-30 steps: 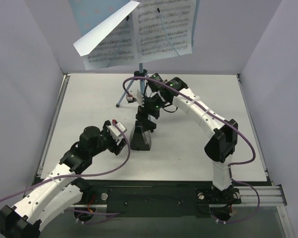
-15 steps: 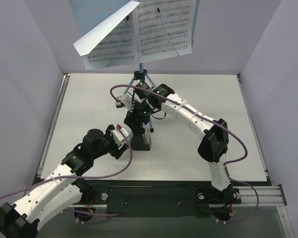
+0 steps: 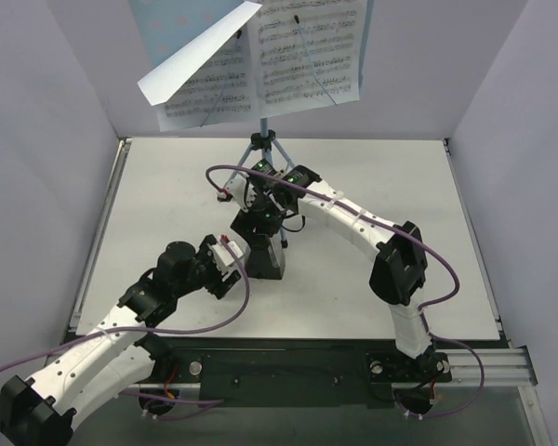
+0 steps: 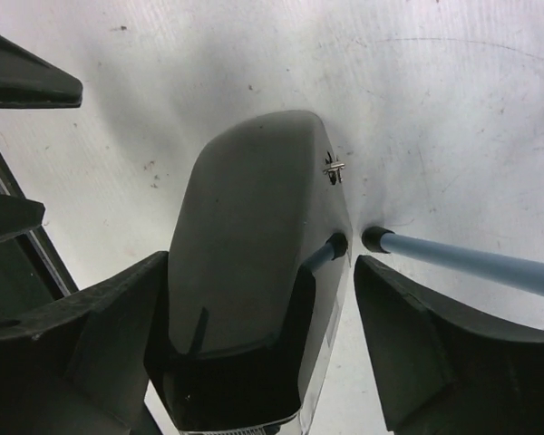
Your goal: Pack up the instrument practice props
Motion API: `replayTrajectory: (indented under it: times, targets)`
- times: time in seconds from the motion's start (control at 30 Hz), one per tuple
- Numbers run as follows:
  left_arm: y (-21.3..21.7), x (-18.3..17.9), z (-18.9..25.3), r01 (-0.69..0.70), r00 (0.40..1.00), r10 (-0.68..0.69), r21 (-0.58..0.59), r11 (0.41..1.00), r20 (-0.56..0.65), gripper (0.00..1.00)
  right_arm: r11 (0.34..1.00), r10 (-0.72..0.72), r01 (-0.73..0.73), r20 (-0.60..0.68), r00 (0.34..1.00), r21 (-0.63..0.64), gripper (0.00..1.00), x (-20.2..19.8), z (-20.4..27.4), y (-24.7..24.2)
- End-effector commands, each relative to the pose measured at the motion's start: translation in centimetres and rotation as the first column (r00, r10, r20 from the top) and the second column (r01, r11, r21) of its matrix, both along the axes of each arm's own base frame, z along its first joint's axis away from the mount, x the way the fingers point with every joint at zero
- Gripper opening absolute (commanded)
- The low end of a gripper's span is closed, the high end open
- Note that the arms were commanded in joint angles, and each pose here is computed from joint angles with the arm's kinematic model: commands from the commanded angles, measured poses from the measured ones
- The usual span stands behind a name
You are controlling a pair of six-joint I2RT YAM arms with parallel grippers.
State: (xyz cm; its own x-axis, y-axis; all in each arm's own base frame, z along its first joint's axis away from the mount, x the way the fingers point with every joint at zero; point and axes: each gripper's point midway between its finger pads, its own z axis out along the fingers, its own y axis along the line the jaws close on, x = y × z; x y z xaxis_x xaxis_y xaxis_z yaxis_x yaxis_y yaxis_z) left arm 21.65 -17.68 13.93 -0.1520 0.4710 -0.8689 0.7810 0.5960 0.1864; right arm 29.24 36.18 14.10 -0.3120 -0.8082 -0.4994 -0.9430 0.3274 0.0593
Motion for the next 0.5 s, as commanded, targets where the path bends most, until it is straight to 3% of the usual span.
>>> replayTrajectory:
  times: [0.0, 0.03, 0.07, 0.17, 0.3, 0.4, 0.47]
  targets:
    - [-1.1, 0.7, 1.3, 0.033, 0.999, -0.031, -0.049, 0.998, 0.043, 0.78, 0.994, -0.107, 0.108, 0.009, 0.994, -0.02, 0.66, 1.7, 0.2, -2.0]
    - [-1.1, 0.8, 1.2, 0.035, 0.999, -0.033, -0.05, 0.998, 0.043, 0.78, 0.991, -0.13, 0.13, -0.002, 0.992, -0.018, 0.61, 1.9, 0.2, -2.3]
    - [-1.2, 0.6, 0.4, 0.038, 0.999, -0.037, -0.045, 0.998, 0.02, 0.78, 0.99, -0.139, 0.139, 0.0, 0.99, -0.005, 0.45, 2.0, 0.7, -2.5]
    - [-2.1, 0.8, -0.1, 0.05, 0.999, -0.049, -0.07, 0.996, 0.017, 0.79, 0.967, -0.255, 0.256, -0.039, 0.966, -0.003, 0.16, 2.3, 0.7, -4.6]
    - [-4.3, 1.1, 0.3, 0.148, 0.986, -0.139, -0.093, 0.985, 0.092, 0.81, 0.872, -0.485, 0.489, -0.12, 0.866, 0.008, 0.0, 2.6, 1.0, -8.8]
    - [-5.8, 1.1, 0.3, 0.212, 0.973, -0.199, -0.115, 0.97, 0.117, 0.83, 0.782, -0.605, 0.622, -0.204, 0.77, 0.027, 0.0, 2.4, 1.7, -11.3]
    - [-7.1, 1.2, 0.5, 0.238, 0.968, -0.221, -0.152, 0.959, 0.122, 0.83, 0.693, -0.693, 0.721, -0.263, 0.671, 0.014, 0.0, 2.6, 1.2, -13.4]
